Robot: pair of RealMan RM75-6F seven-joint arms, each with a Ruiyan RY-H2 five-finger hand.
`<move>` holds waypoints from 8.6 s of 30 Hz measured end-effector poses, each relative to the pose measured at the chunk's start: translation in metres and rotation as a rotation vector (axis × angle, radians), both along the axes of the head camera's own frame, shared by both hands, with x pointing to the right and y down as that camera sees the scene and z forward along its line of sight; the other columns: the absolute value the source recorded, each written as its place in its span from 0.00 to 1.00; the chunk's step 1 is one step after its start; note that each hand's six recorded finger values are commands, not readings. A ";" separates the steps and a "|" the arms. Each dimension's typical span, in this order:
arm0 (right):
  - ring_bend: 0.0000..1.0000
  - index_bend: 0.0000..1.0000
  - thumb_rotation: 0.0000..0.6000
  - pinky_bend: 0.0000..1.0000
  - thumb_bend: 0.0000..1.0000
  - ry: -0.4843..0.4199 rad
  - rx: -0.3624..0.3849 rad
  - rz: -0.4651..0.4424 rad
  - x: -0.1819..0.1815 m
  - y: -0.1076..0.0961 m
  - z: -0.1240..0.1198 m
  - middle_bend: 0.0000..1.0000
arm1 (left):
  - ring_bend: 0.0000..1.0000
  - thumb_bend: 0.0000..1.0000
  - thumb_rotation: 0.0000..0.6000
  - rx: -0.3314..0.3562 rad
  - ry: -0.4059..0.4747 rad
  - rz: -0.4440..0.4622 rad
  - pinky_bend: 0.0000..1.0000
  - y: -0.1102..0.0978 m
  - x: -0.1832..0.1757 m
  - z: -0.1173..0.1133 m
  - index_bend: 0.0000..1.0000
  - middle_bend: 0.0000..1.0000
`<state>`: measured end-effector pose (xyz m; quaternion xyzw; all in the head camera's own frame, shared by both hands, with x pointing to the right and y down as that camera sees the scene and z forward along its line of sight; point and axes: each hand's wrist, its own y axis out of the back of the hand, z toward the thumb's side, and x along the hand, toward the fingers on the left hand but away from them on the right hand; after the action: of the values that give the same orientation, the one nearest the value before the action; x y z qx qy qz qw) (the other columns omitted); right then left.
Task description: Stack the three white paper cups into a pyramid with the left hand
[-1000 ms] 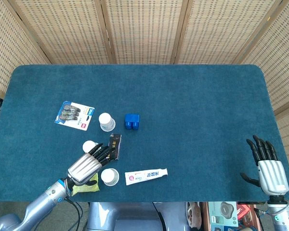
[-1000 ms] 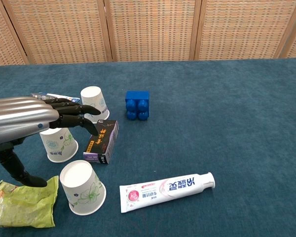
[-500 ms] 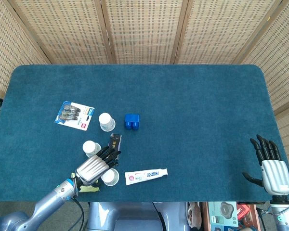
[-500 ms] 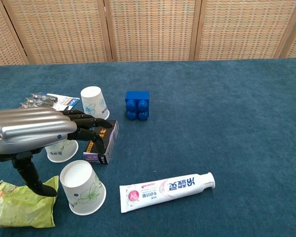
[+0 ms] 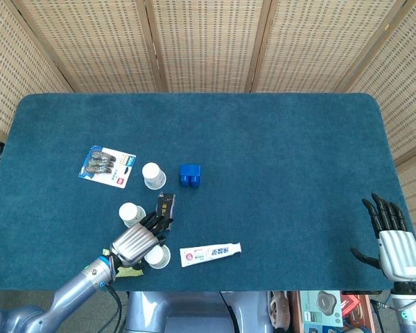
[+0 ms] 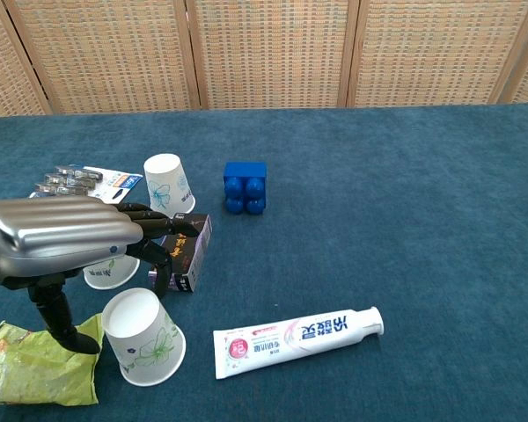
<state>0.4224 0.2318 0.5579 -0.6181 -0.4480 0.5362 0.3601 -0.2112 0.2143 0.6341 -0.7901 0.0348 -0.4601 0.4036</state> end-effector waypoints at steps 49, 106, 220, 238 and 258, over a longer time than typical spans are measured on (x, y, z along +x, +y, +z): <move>0.00 0.00 1.00 0.00 0.00 0.014 -0.007 -0.002 -0.002 0.002 0.002 0.00 | 0.00 0.16 1.00 0.227 -0.113 -0.368 0.00 -0.097 -0.138 -0.079 0.45 0.00; 0.00 0.00 1.00 0.00 0.00 0.002 -0.013 0.010 0.001 0.000 0.002 0.00 | 0.00 0.16 1.00 0.085 -0.218 -0.474 0.00 -0.085 -0.136 0.031 0.38 0.00; 0.00 0.00 1.00 0.00 0.00 -0.063 -0.037 0.101 0.027 -0.008 0.003 0.00 | 0.00 0.16 1.00 0.176 -0.244 -0.497 0.00 -0.184 -0.011 0.065 0.45 0.00; 0.00 0.00 1.00 0.00 0.00 -0.045 -0.034 0.079 0.020 -0.007 0.003 0.00 | 0.00 0.16 1.00 0.258 -0.102 -0.451 0.00 -0.179 -0.027 -0.041 0.45 0.00; 0.00 0.00 1.00 0.00 0.00 -0.042 -0.027 0.062 0.014 -0.004 0.001 0.00 | 0.00 0.16 1.00 0.224 -0.169 -0.330 0.00 -0.107 -0.100 -0.084 0.45 0.00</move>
<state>0.4359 0.2279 0.5588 -0.6198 -0.4673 0.5400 0.3254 -0.3109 0.1071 0.5503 -0.6825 0.1803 -0.5779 0.4095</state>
